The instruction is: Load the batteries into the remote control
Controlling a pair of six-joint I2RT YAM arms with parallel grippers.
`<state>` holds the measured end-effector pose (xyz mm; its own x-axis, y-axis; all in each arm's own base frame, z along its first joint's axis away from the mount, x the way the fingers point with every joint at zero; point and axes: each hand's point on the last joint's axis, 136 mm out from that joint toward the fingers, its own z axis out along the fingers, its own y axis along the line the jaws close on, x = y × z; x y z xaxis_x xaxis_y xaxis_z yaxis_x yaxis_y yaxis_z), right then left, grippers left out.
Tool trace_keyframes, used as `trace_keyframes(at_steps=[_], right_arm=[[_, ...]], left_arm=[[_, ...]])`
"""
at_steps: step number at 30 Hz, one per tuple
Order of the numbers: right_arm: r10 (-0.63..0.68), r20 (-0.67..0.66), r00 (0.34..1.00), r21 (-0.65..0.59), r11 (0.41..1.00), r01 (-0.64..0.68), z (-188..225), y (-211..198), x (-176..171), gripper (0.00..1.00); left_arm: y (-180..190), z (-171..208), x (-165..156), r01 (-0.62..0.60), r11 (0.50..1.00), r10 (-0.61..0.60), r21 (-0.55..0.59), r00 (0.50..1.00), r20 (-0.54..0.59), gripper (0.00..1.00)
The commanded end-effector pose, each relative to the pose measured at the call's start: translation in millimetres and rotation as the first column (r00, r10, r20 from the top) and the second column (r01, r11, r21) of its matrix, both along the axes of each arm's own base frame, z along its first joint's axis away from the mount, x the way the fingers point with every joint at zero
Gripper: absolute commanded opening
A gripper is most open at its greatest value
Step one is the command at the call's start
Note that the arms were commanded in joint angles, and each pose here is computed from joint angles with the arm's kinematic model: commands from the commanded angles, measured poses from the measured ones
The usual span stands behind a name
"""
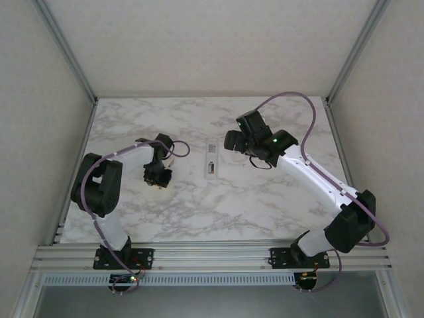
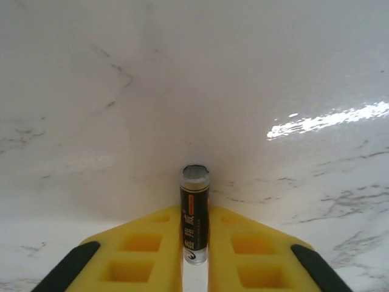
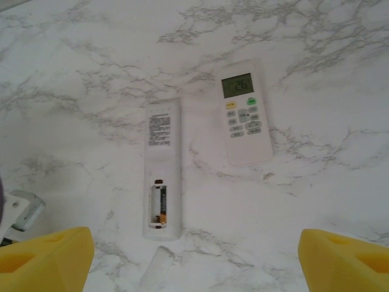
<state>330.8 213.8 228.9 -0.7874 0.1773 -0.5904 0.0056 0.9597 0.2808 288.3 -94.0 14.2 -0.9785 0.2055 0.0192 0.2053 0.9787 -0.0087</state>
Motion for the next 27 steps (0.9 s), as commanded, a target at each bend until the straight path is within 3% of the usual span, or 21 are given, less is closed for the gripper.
trace_keyframes(at_steps=[1,4,6,9,12,15,16,20,21,22,27], right_arm=[[-0.010,0.024,1.000,0.009,1.000,0.010,21.0,-15.5,-1.9,0.88],[-0.032,0.040,0.999,0.015,0.999,0.032,29.1,-32.0,-3.4,0.89],[-0.039,0.068,0.997,0.010,0.999,0.038,36.5,-44.8,-5.5,0.90],[-0.014,0.143,0.990,-0.054,0.998,0.022,46.4,-63.7,-9.1,0.92],[-0.015,0.215,0.977,-0.147,0.988,0.048,53.4,-88.5,-13.7,0.98],[-0.034,0.288,0.957,-0.228,0.968,0.103,67.7,-115.6,-21.3,0.99],[-0.025,0.316,0.949,-0.244,0.964,0.107,74.0,-120.8,-23.6,0.99],[-0.001,0.383,0.924,-0.267,0.957,0.112,90.8,-133.4,-33.0,0.99],[0.002,0.389,0.921,-0.268,0.957,0.112,93.6,-135.5,-36.7,0.99],[0.003,0.389,0.921,-0.269,0.957,0.110,94.9,-137.4,-40.4,0.99],[-0.009,0.384,0.923,-0.248,0.962,0.112,96.1,-144.6,-56.1,0.99]], left_arm=[[-10.5,5.6,-5.8,0.105,0.994,-0.106,-0.039,0.994,-0.018,0.08],[-34.0,36.2,2.6,0.271,0.956,-0.260,-0.116,0.960,0.099,0.05],[-54.4,60.7,4.5,0.442,0.887,-0.412,-0.136,0.889,0.201,0.04],[-96.8,98.7,-3.9,0.743,0.663,-0.676,-0.093,0.647,0.352,0.02],[-145.4,121.1,-4.7,0.904,0.426,-0.815,0.041,0.364,0.450,0.00],[-178.0,99.0,-16.7,0.966,0.120,-0.955,0.227,0.051,0.291,0.00],[-189.6,87.7,-17.2,0.959,0.040,-0.973,0.280,-0.026,0.230,0.00],[-240.5,56.7,-19.2,0.918,-0.141,-0.953,0.371,-0.228,0.200,0.00],[-246.5,45.1,-17.4,0.896,-0.191,-0.952,0.400,-0.268,0.146,0.00],[-253.9,36.6,-12.6,0.881,-0.205,-0.953,0.426,-0.278,0.116,0.00],[-278.5,4.4,-16.3,0.904,-0.230,-0.949,0.361,-0.291,0.122,0.00]])
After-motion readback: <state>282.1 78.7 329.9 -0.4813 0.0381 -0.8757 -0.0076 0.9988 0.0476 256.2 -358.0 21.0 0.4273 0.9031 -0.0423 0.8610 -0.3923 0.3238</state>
